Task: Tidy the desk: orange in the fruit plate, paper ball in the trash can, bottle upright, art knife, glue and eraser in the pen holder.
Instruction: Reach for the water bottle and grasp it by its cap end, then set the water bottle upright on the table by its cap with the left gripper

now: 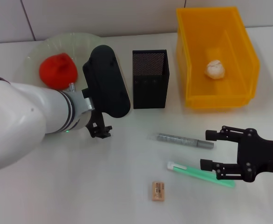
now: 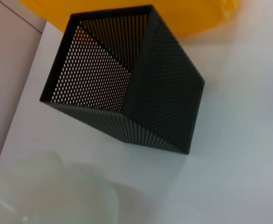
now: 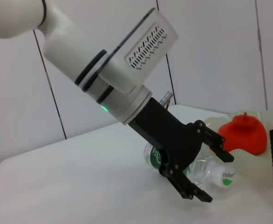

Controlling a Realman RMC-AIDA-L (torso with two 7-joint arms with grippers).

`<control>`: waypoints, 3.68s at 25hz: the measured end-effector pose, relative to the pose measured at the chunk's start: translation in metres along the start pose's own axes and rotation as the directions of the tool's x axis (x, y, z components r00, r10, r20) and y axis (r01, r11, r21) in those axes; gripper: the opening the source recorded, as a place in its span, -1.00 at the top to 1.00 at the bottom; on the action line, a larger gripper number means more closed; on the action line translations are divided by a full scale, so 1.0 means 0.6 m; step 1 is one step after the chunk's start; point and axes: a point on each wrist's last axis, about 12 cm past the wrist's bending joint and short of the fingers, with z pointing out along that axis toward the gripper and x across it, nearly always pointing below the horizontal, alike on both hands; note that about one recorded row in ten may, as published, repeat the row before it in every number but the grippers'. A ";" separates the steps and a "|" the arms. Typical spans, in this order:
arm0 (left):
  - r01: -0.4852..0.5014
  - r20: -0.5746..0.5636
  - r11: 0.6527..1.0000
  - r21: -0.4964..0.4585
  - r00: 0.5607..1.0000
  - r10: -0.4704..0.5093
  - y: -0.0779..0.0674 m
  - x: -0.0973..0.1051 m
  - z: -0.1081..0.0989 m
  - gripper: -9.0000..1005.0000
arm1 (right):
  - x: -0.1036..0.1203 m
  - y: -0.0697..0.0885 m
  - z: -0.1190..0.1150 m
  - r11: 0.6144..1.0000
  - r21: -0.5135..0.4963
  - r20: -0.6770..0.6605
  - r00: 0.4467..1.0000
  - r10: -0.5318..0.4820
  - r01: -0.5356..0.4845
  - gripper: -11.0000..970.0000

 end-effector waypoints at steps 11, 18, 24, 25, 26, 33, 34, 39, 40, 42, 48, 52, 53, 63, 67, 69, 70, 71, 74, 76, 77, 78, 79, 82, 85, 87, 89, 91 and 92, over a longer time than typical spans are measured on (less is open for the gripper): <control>0.004 0.013 1.000 -0.026 1.000 -0.003 0.010 0.003 0.011 -0.63 | 0.000 -0.002 0.002 1.000 -0.001 -0.007 1.000 -0.003 0.003 -0.63; -0.001 0.013 1.000 -0.026 1.000 0.002 0.008 0.005 0.016 -0.63 | 0.000 -0.001 0.003 1.000 -0.001 -0.006 1.000 -0.003 0.003 -0.63; 0.000 0.002 1.000 -0.019 1.000 0.000 0.007 0.007 0.016 -0.63 | 0.000 -0.001 0.002 1.000 0.000 -0.006 1.000 -0.001 0.001 -0.63; -0.001 -0.001 1.000 -0.016 1.000 0.001 0.006 0.007 0.016 -0.56 | 0.001 -0.001 0.002 1.000 0.001 -0.006 1.000 -0.001 0.001 -0.63; -0.002 -0.006 1.000 -0.012 1.000 0.002 0.005 0.008 0.016 -0.49 | 0.001 -0.001 0.002 1.000 0.001 -0.006 1.000 -0.001 0.001 -0.63; -0.005 -0.018 1.000 -0.003 1.000 0.005 0.003 0.011 0.016 -0.10 | 0.001 0.000 0.002 1.000 0.000 -0.005 1.000 0.002 -0.002 -0.63; -0.005 -0.018 1.000 -0.003 1.000 0.005 0.003 0.011 0.016 -0.05 | 0.001 0.000 0.002 1.000 0.000 -0.005 1.000 0.002 -0.002 -0.63; -0.011 -0.024 1.000 0.002 1.000 0.011 0.002 0.013 0.016 0.05 | 0.002 0.000 0.003 1.000 0.002 -0.002 1.000 0.006 -0.006 -0.63; -0.011 -0.024 1.000 0.002 1.000 0.011 0.002 0.013 0.016 0.06 | 0.002 -0.001 0.003 1.000 0.002 -0.002 1.000 0.006 -0.006 -0.63; -0.013 -0.028 1.000 0.007 1.000 0.013 0.004 0.007 0.008 0.07 | 0.002 -0.001 0.003 1.000 0.002 -0.002 1.000 0.006 -0.006 -0.63; -0.008 -0.023 1.000 0.022 1.000 0.008 0.003 -0.008 -0.021 0.09 | 0.002 -0.001 0.003 1.000 0.003 -0.002 1.000 0.007 -0.007 -0.63; 0.009 -0.017 1.000 0.028 1.000 -0.009 -0.001 -0.011 -0.035 0.09 | 0.004 0.000 0.001 1.000 0.007 -0.001 1.000 0.010 -0.010 -0.63; 0.016 -0.012 0.999 0.029 1.000 -0.016 -0.002 -0.012 -0.041 0.09 | 0.005 0.001 0.000 1.000 0.009 -0.002 1.000 0.012 -0.012 -0.63; 0.116 0.038 0.993 0.007 0.993 -0.116 0.004 0.000 -0.076 0.11 | 0.003 0.000 0.001 1.000 0.007 0.000 1.000 0.009 -0.009 -0.63; 0.160 0.084 0.987 0.010 0.983 -0.161 0.010 0.003 -0.092 0.11 | 0.002 -0.001 0.002 1.000 0.003 0.001 1.000 0.007 -0.007 -0.63; 0.178 0.102 0.984 0.011 0.979 -0.178 0.014 0.004 -0.099 0.11 | 0.001 -0.001 0.002 1.000 0.002 0.001 1.000 0.006 -0.006 -0.63; 0.190 0.114 0.982 0.013 0.975 -0.190 0.017 0.006 -0.104 0.11 | 0.001 -0.001 0.003 1.000 0.000 0.002 1.000 0.005 -0.005 -0.63; 0.205 0.129 0.979 0.014 0.970 -0.205 0.021 0.010 -0.112 0.11 | -0.001 -0.001 0.003 1.000 -0.002 0.005 1.000 0.003 -0.003 -0.63; 0.220 0.138 0.976 0.010 0.966 -0.219 0.023 0.014 -0.118 0.11 | -0.002 -0.001 0.002 1.000 -0.002 0.008 1.000 0.001 -0.001 -0.63; 0.239 0.147 0.971 0.002 0.960 -0.236 0.024 0.019 -0.124 0.11 | -0.003 -0.002 0.003 1.000 -0.003 0.008 1.000 -0.003 0.003 -0.63; 0.239 0.147 0.971 0.002 0.960 -0.236 0.024 0.019 -0.124 0.11 | -0.003 -0.002 0.003 1.000 -0.003 0.008 1.000 -0.003 0.003 -0.63; 0.241 0.149 0.970 0.001 0.960 -0.239 0.024 0.020 -0.125 0.11 | -0.004 -0.002 0.003 1.000 -0.004 0.007 1.000 -0.004 0.004 -0.63; 0.247 0.153 0.969 -0.002 0.958 -0.244 0.026 0.021 -0.127 0.11 | -0.004 -0.002 0.003 1.000 -0.004 0.007 1.000 -0.003 0.003 -0.63; 0.260 0.160 0.966 -0.006 0.953 -0.256 0.027 0.024 -0.134 0.11 | -0.004 -0.002 0.003 1.000 -0.004 0.007 1.000 0.001 -0.001 -0.63; 0.275 0.169 0.961 -0.011 0.948 -0.269 0.029 0.028 -0.141 0.11 | -0.005 -0.003 0.003 1.000 -0.004 0.007 1.000 0.002 -0.002 -0.63; 0.287 0.169 0.958 -0.014 0.945 -0.281 0.032 0.031 -0.144 0.11 | -0.005 -0.003 0.003 1.000 -0.004 0.007 1.000 0.002 -0.002 -0.63; 0.306 0.176 0.952 -0.008 0.937 -0.300 0.034 0.034 -0.147 0.12 | -0.005 -0.003 0.003 1.000 -0.004 0.007 1.000 0.002 -0.002 -0.63; 0.331 0.209 0.943 0.025 0.921 -0.329 0.037 0.038 -0.153 0.12 | -0.005 -0.003 0.003 1.000 -0.002 0.007 1.000 0.002 -0.002 -0.63; 0.331 0.209 0.943 0.025 0.921 -0.329 0.037 0.038 -0.153 0.12 | -0.005 -0.003 0.003 1.000 -0.002 0.007 1.000 0.002 -0.002 -0.63</control>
